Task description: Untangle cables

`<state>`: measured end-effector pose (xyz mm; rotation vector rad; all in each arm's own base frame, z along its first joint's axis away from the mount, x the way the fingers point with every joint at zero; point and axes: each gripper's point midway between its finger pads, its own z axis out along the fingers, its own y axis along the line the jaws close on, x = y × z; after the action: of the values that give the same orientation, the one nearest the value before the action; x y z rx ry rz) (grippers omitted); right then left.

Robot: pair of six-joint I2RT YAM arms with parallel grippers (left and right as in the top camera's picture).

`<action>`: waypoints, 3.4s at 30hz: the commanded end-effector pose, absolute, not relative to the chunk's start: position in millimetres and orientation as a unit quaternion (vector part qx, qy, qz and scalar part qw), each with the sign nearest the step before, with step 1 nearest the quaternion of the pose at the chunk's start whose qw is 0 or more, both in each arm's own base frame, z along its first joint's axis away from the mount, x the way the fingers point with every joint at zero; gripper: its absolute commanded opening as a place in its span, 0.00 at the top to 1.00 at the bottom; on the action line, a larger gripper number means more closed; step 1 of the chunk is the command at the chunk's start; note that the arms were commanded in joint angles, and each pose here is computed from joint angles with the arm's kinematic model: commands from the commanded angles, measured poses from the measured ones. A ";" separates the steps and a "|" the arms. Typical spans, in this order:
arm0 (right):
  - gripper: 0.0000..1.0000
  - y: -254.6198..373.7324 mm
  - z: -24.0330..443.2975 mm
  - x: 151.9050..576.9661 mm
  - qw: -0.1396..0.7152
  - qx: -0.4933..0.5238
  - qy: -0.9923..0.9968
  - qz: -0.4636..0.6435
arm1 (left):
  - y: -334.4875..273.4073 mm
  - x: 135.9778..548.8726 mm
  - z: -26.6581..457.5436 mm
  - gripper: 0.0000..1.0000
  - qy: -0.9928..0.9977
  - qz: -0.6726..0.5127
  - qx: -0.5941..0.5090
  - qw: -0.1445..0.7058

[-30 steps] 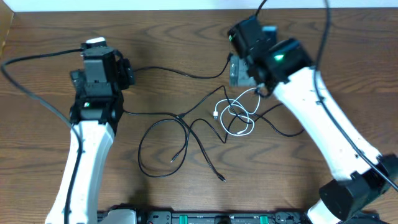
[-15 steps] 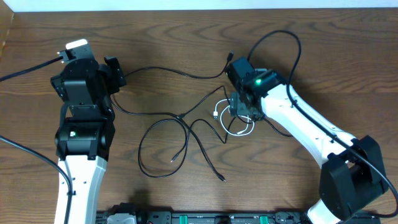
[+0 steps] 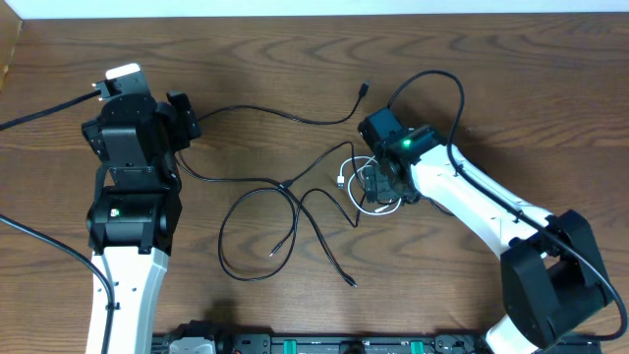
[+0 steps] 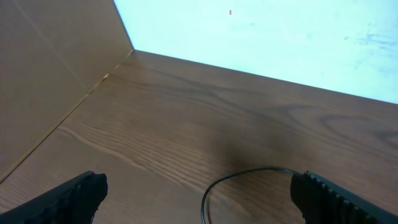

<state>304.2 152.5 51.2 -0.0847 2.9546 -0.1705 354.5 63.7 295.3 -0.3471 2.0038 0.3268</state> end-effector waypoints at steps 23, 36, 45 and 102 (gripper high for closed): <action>0.21 183.0 27.9 325.3 0.155 -0.129 0.979 0.005 | 60.4 352.2 304.9 0.00 0.831 0.132 -0.135 0.523; 0.31 179.8 23.8 344.4 0.177 -0.123 0.976 0.010 | 60.5 345.3 316.5 0.00 0.821 0.130 -0.138 0.538; 0.25 171.2 4.7 343.8 0.155 -0.116 0.981 -0.001 | 60.5 345.3 316.4 0.01 0.822 0.130 -0.138 0.538; 0.99 119.8 484.4 308.6 0.547 -0.081 0.831 0.065 | 60.4 349.9 309.0 0.01 0.828 0.131 -0.136 0.529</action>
<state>317.4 136.1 458.3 -0.2172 2.0450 0.1986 347.7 61.5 305.5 -0.3414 1.9779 0.3057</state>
